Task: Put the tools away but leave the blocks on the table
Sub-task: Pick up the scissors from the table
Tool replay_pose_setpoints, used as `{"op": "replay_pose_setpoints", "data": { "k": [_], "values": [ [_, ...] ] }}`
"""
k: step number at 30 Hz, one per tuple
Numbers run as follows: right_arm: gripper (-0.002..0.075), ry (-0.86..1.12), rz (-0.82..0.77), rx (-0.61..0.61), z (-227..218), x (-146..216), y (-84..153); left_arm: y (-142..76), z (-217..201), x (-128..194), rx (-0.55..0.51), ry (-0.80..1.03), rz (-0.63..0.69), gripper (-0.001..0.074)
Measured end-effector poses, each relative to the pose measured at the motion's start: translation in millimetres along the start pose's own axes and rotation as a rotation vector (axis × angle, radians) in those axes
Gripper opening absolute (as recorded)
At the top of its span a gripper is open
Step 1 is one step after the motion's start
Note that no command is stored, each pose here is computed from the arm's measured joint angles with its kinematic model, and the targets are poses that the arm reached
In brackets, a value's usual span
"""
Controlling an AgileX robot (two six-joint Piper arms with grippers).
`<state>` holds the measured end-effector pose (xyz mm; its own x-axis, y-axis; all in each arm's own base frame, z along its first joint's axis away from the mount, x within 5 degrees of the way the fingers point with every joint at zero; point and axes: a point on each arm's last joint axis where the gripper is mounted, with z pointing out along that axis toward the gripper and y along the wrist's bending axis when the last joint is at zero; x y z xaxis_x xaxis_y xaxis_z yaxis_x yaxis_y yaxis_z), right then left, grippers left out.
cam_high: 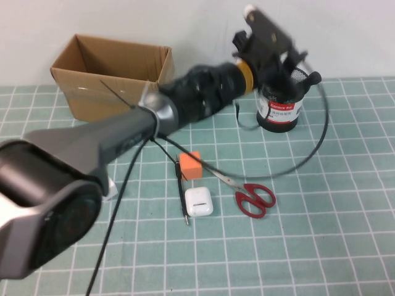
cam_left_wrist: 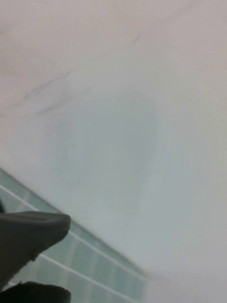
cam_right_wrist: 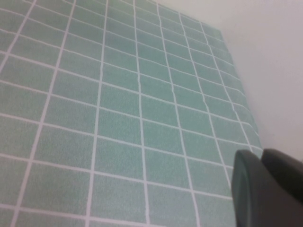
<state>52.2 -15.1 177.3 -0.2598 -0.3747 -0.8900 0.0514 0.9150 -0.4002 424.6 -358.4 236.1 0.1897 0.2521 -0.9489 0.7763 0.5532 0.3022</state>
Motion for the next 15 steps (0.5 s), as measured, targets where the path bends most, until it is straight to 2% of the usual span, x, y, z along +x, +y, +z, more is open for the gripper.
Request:
{"op": "replay_pose_setpoints", "data": {
  "k": [3, 5, 9, 11, 15],
  "values": [
    [-0.0008, 0.000, 0.000, 0.000, 0.0, 0.0, 0.0, 7.5, -10.8, -30.3, -0.033, -0.009, -0.187, 0.0188],
    [-0.0008, 0.000, 0.000, 0.000, 0.0, 0.0, 0.0, 10.6, -18.9, -49.1, -0.052, 0.001, -0.248, 0.0157],
    [-0.0008, 0.000, 0.000, 0.000, 0.0, 0.0, 0.0, 11.3, -37.6, -89.6, -0.039, -0.013, -0.266, 0.0078],
    [-0.0008, 0.000, 0.000, 0.000, 0.0, 0.0, 0.0, 8.6, -49.4, -109.0, 0.017, -0.028, -0.249, 0.0043],
    [-0.0008, 0.000, 0.000, 0.000, 0.0, 0.0, 0.0, -6.3, -72.5, -142.3, 0.238, -0.052, -0.247, 0.0006]
  ]
}}
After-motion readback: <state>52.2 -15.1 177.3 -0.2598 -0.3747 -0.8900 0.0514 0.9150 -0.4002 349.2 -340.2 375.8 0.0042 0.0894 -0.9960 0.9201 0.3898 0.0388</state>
